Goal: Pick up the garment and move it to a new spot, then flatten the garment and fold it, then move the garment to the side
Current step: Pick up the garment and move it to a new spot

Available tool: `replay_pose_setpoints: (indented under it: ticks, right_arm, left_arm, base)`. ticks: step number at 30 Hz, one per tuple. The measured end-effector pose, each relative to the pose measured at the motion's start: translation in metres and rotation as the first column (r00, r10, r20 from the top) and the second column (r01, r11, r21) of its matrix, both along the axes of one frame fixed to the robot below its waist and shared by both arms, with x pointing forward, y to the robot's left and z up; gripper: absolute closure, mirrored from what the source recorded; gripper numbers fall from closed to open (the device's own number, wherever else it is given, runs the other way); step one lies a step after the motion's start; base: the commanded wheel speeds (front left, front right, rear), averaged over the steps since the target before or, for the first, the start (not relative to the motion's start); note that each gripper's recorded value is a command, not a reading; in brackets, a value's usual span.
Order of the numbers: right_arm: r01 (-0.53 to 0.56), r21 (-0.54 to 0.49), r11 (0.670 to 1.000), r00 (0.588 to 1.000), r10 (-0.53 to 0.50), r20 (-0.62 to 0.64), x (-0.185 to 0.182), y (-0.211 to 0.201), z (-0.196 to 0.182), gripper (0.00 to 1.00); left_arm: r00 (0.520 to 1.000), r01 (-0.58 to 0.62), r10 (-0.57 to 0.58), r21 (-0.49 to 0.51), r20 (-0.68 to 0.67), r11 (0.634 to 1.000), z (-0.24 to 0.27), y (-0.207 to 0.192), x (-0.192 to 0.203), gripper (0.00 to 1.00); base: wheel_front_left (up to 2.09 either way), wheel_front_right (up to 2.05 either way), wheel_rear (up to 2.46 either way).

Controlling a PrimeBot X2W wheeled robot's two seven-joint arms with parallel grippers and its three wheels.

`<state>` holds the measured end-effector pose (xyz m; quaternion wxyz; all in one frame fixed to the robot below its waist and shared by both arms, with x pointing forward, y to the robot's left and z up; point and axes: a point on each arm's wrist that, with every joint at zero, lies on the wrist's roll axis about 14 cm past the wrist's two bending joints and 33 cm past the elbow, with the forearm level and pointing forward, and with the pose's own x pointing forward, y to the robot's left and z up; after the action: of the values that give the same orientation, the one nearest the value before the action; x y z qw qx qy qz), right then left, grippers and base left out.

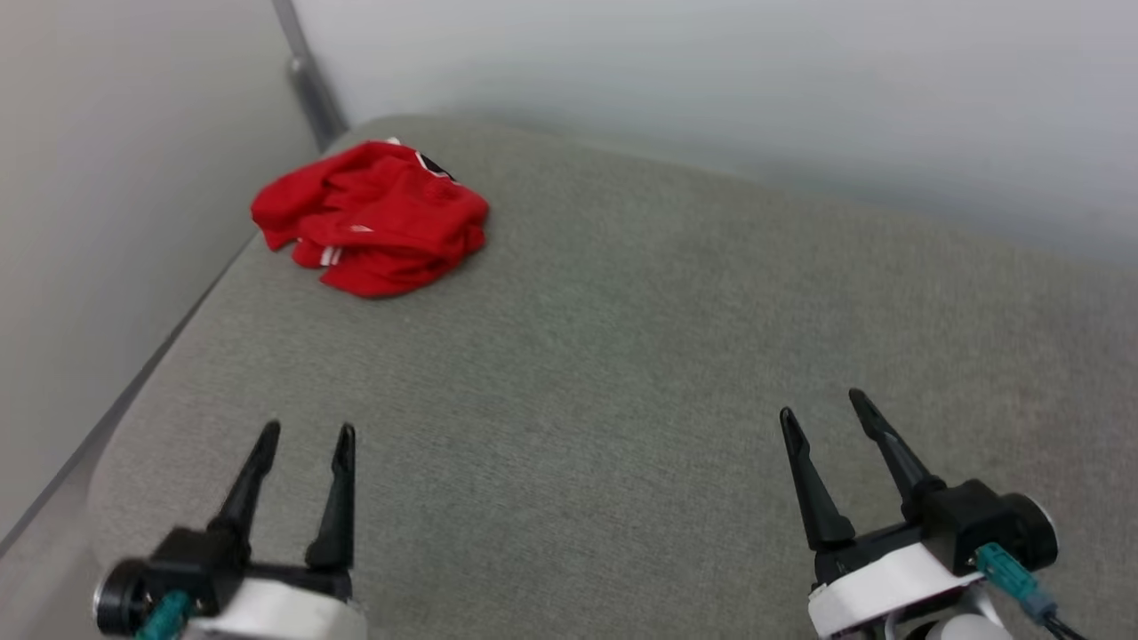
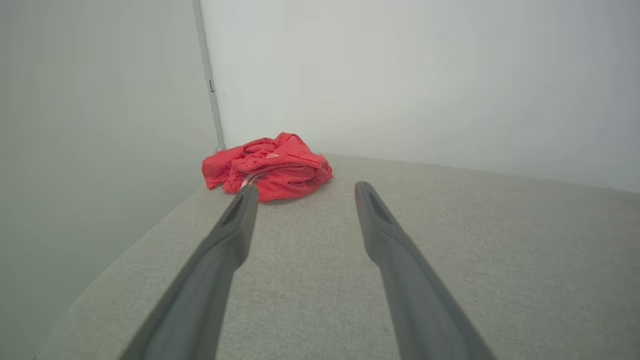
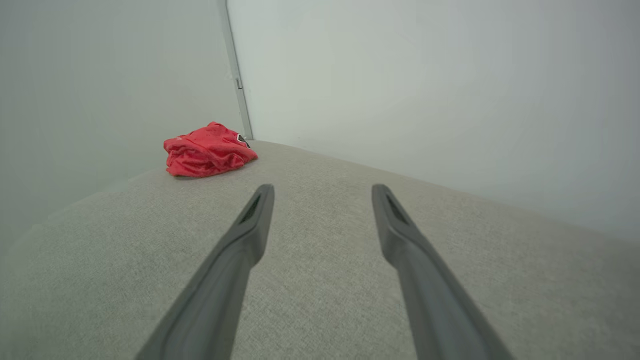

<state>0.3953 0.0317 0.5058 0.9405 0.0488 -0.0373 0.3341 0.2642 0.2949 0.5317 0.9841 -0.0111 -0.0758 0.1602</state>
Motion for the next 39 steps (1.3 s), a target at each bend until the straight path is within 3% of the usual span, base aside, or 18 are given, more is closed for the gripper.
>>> replay_pose_setpoints:
  ticks: [1,8,11,16,20,26,32,33,34,39]
  right_arm:
    - [0.029,-0.01,1.0,1.0,-0.029,0.0,0.013,-0.008,-0.007,0.0]
    - [0.109,-0.046,0.993,0.993,-0.111,-0.032,0.039,-0.034,-0.035,0.0]
    - [0.146,-0.056,0.988,0.988,-0.148,-0.043,0.049,-0.046,-0.046,0.0]
    - [0.212,-0.078,0.974,0.973,-0.218,-0.072,0.063,-0.07,-0.067,0.0]
    - [0.256,-0.106,0.961,0.957,-0.267,-0.11,0.07,-0.089,-0.089,0.0]
    - [0.311,-0.133,0.941,0.929,-0.33,-0.169,0.074,-0.113,-0.117,0.0]
    - [0.333,-0.134,0.933,0.917,-0.354,-0.183,0.078,-0.121,-0.129,0.0]
    - [0.336,-0.135,0.932,0.916,-0.357,-0.183,0.078,-0.122,-0.13,0.0]
    - [0.338,-0.135,0.931,0.915,-0.359,-0.183,0.079,-0.123,-0.131,0.0]
    - [0.336,-0.139,0.932,0.916,-0.357,-0.181,0.08,-0.122,-0.132,0.0]
  left_arm:
    - [0.999,0.048,-0.048,0.025,-0.008,0.999,0.006,0.009,0.028,0.0]
    - [0.977,0.166,-0.152,0.084,-0.147,0.983,0.01,0.05,0.11,0.0]
    - [0.952,0.197,-0.183,0.034,-0.245,0.98,0.011,0.067,0.148,0.0]
    - [0.863,0.211,-0.219,-0.068,-0.455,0.975,-0.003,0.09,0.195,0.0]
    - [0.761,0.213,-0.246,-0.127,-0.6,0.969,-0.026,0.096,0.22,0.0]
    - [0.562,0.163,-0.299,-0.251,-0.771,0.954,-0.087,0.093,0.228,0.0]
    - [0.43,0.084,-0.327,-0.323,-0.842,0.943,-0.131,0.094,0.227,0.0]
    - [0.413,0.076,-0.336,-0.336,-0.846,0.939,-0.138,0.092,0.226,0.55]
    - [0.402,0.069,-0.345,-0.347,-0.848,0.935,-0.143,0.09,0.225,0.97]
    - [0.415,0.052,-0.356,-0.369,-0.837,0.928,-0.147,0.089,0.224,1.0]
  base:
    - [0.0,0.0,0.0]
    - [0.0,0.0,0.0]
    - [0.0,0.0,0.0]
    - [0.0,0.0,0.0]
    - [0.0,0.0,0.0]
    - [0.0,0.0,0.0]
    - [0.0,0.0,0.0]
    - [0.0,0.0,0.0]
    - [0.0,0.0,0.0]
    - [0.0,0.0,0.0]
